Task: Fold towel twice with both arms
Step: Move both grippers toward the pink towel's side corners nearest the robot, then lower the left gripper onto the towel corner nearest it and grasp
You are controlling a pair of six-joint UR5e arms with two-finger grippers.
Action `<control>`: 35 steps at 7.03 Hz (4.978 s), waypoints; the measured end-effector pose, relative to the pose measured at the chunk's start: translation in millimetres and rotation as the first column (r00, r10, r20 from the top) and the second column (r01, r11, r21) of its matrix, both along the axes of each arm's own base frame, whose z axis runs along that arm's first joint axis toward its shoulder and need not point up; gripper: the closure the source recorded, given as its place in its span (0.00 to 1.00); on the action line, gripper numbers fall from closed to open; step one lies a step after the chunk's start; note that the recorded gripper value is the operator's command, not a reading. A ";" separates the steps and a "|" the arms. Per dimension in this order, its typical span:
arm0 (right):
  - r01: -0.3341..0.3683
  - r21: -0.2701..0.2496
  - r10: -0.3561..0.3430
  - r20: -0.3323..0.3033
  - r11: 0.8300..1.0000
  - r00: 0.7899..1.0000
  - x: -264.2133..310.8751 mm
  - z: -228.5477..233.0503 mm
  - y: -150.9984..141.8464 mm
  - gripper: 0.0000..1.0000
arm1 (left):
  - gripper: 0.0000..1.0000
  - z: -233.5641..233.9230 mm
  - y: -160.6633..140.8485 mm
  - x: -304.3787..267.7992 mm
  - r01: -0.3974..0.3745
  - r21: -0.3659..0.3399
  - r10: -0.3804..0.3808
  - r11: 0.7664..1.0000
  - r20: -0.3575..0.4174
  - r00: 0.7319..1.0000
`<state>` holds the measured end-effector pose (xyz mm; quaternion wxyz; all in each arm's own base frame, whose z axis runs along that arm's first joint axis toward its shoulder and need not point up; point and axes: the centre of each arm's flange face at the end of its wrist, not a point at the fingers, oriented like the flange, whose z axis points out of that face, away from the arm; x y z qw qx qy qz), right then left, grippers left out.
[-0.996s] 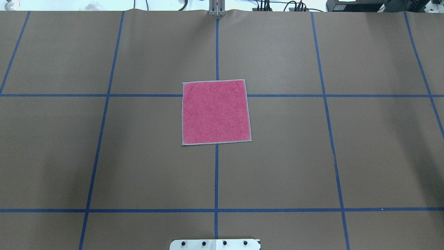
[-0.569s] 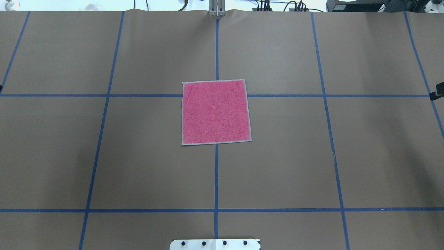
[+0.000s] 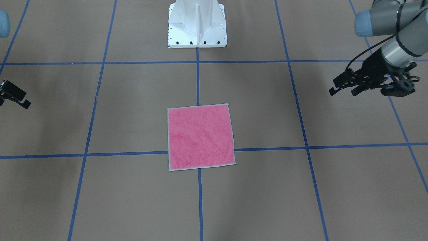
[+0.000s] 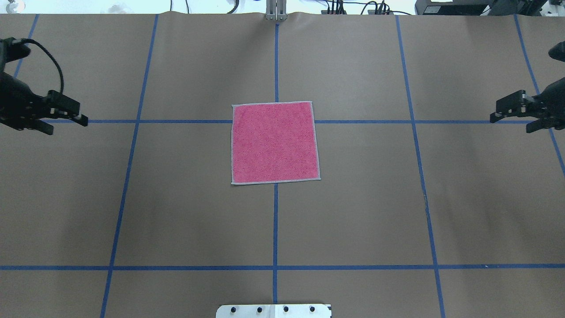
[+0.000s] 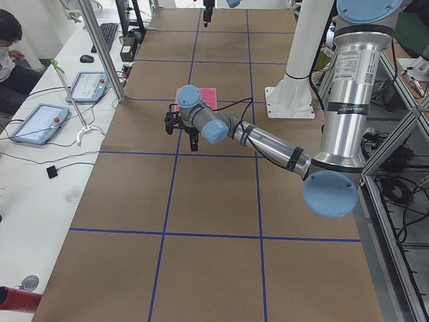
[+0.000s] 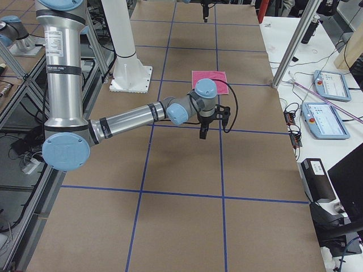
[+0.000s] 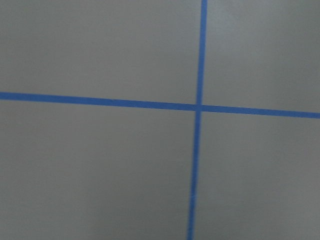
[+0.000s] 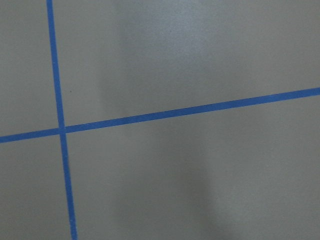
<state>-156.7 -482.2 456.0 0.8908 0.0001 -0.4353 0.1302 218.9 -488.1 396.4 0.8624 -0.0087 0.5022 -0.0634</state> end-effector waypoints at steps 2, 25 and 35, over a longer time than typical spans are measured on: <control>-0.077 -0.062 0.079 0.026 0.995 0.997 -59.8 -50.9 5.7 0.00 | 0.00 -51.5 14.4 79.2 0.047 -0.075 -0.048 0.996 -0.013 0.999; -0.184 -0.130 0.194 0.067 0.974 0.979 -213.2 -139.7 47.8 0.00 | 0.34 -116.0 72.1 344.2 0.233 -0.136 -0.234 0.963 0.011 0.972; -0.184 -0.130 0.194 0.067 0.974 0.979 -213.2 -139.7 47.8 0.00 | 0.66 -115.9 75.9 346.1 0.225 -0.132 -0.225 0.965 0.010 0.974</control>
